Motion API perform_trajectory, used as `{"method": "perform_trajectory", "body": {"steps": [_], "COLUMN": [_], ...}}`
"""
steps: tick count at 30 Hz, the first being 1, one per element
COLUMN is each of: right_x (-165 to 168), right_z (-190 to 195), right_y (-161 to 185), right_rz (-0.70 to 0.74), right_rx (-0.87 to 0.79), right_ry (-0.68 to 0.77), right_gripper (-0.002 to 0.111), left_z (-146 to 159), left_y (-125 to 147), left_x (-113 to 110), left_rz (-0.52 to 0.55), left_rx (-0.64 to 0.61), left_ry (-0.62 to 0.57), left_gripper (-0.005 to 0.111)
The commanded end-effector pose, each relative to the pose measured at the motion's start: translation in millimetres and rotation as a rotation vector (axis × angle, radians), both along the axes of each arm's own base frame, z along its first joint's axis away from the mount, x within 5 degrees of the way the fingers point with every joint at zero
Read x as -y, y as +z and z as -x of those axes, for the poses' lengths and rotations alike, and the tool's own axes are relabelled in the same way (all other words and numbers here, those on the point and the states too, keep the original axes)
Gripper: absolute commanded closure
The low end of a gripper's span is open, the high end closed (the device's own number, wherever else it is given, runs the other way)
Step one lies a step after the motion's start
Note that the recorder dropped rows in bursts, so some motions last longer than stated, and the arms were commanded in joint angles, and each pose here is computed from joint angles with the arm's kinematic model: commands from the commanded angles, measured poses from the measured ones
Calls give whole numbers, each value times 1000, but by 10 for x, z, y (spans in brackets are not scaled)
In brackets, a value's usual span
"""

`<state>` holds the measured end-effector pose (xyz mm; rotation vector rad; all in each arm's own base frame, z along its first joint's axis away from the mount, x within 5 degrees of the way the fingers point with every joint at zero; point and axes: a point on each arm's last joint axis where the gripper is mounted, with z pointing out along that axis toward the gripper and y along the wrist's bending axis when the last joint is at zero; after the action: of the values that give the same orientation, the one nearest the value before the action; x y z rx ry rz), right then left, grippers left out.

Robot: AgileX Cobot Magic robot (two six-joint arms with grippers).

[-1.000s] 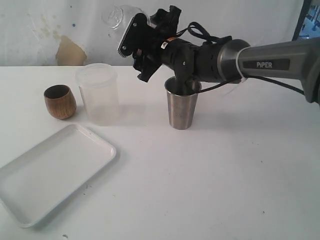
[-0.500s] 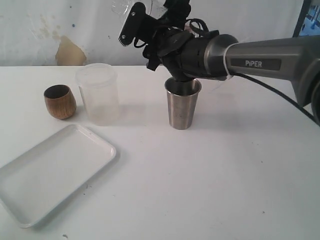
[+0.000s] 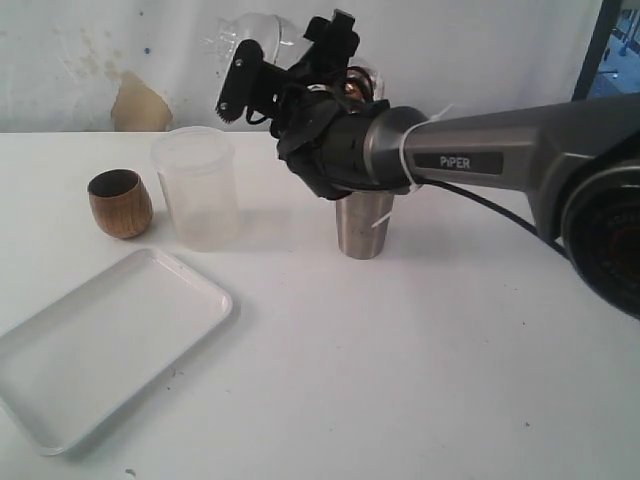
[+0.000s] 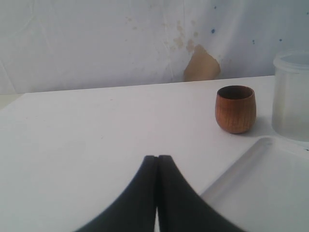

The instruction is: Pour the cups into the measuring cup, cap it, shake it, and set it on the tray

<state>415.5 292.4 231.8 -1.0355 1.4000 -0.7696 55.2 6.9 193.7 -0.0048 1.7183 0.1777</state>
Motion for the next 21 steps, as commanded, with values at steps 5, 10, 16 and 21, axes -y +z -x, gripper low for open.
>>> {"method": "perform_trajectory", "body": {"steps": [5,10,16,21], "right_x": [-185,-160,-219,-102], "right_z": [128,82,60,-19], "right_y": [159,20,-89,-77], "right_rz": [95,171,272,275], "right_rx": [139,247,338,346], "right_ry": [49,-30,9,-28], "right_gripper": [108,108,108,108], "left_z": [0,0,0,0], "left_y": [-9,-9,-9,-9], "left_x": [3,3,3,3], "left_rz": [-5,-5,-5,-5], "left_rx": [6,6,6,6], "left_ry": [-6,-6,-6,-6], "left_gripper": [107,107,107,107]}}
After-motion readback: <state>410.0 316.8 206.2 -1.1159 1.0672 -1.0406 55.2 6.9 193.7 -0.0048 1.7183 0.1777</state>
